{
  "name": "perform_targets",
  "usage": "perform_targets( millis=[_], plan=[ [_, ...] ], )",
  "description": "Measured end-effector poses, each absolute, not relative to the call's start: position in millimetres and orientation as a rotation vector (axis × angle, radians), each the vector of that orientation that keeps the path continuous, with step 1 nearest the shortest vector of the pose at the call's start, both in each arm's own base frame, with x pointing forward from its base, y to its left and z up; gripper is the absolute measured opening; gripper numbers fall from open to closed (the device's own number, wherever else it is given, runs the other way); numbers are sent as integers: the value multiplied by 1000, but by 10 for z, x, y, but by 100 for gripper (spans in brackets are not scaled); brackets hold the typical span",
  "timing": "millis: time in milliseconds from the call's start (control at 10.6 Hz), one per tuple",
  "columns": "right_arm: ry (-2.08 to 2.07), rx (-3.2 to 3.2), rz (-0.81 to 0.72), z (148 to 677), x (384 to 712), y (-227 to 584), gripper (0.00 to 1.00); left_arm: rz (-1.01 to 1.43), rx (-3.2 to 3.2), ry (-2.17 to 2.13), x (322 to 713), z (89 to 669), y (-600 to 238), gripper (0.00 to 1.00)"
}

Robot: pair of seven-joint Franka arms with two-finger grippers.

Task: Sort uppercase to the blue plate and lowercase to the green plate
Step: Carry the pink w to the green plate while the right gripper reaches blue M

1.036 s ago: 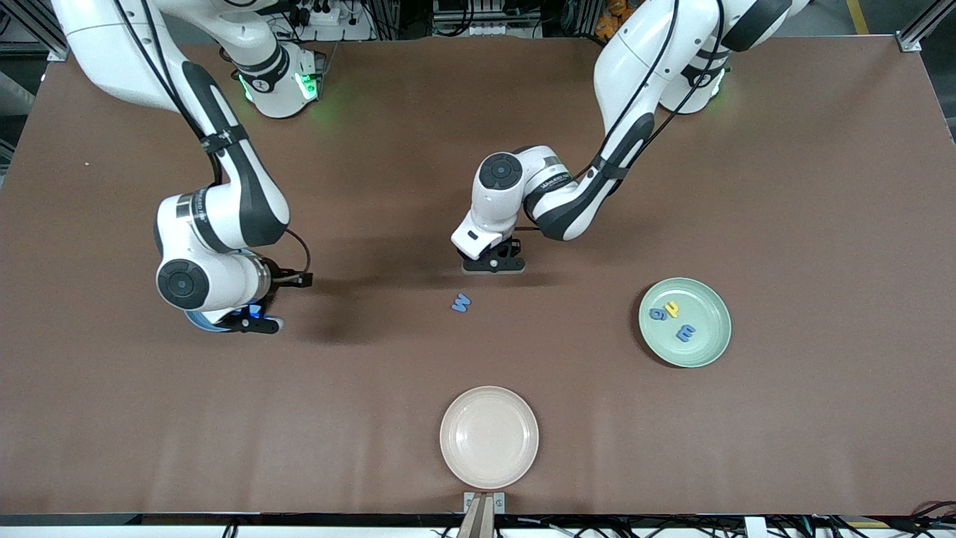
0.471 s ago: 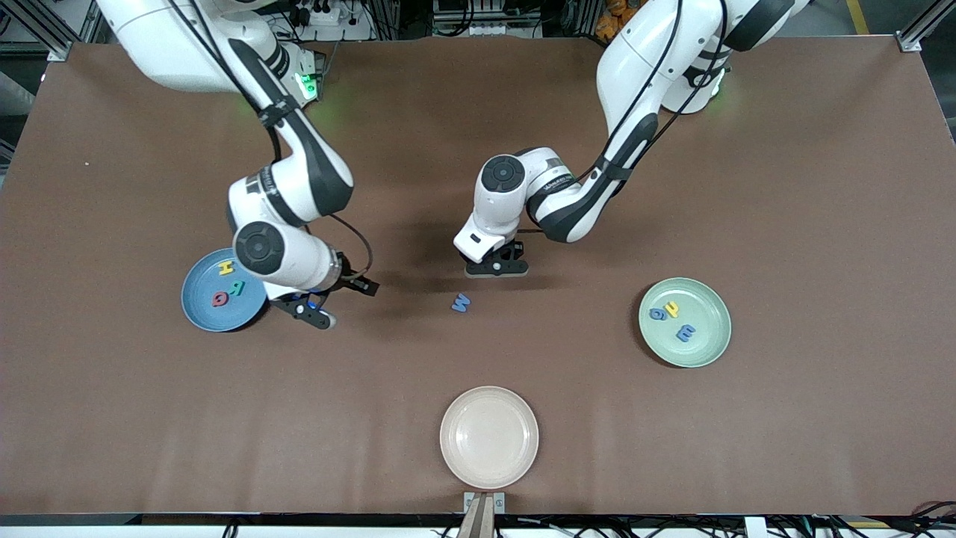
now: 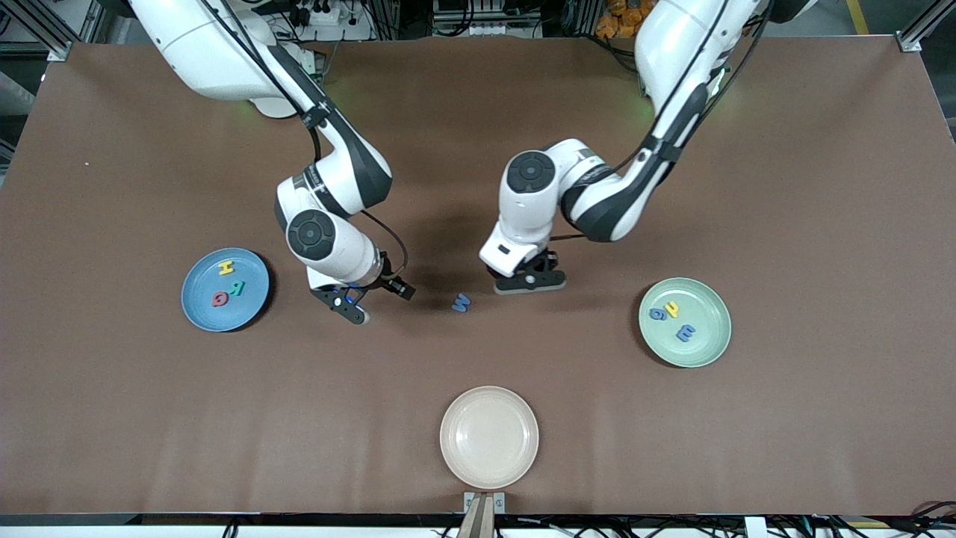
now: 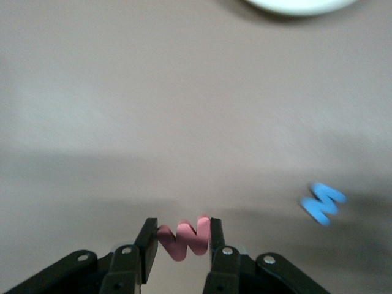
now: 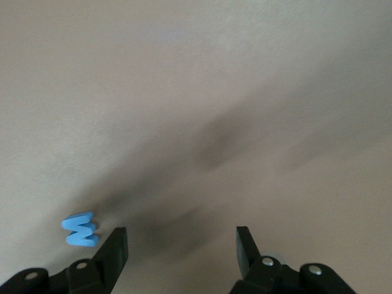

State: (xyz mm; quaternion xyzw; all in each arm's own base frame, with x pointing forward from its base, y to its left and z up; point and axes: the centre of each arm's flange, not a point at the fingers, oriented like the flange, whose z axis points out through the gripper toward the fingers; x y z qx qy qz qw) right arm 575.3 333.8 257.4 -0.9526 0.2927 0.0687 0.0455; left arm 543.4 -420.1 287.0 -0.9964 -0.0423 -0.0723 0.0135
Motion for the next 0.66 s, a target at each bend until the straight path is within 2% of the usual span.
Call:
perform_targets(
  millis=[377, 659],
  plan=[
    [907, -2992, 53, 2453, 5673, 3855, 80, -102, -3000, 24, 6162, 3049, -2695, 38],
    [909, -2965, 44, 2339, 5678, 4259, 78, -7, -2980, 69, 6324, 2856, -1901, 38]
  ],
)
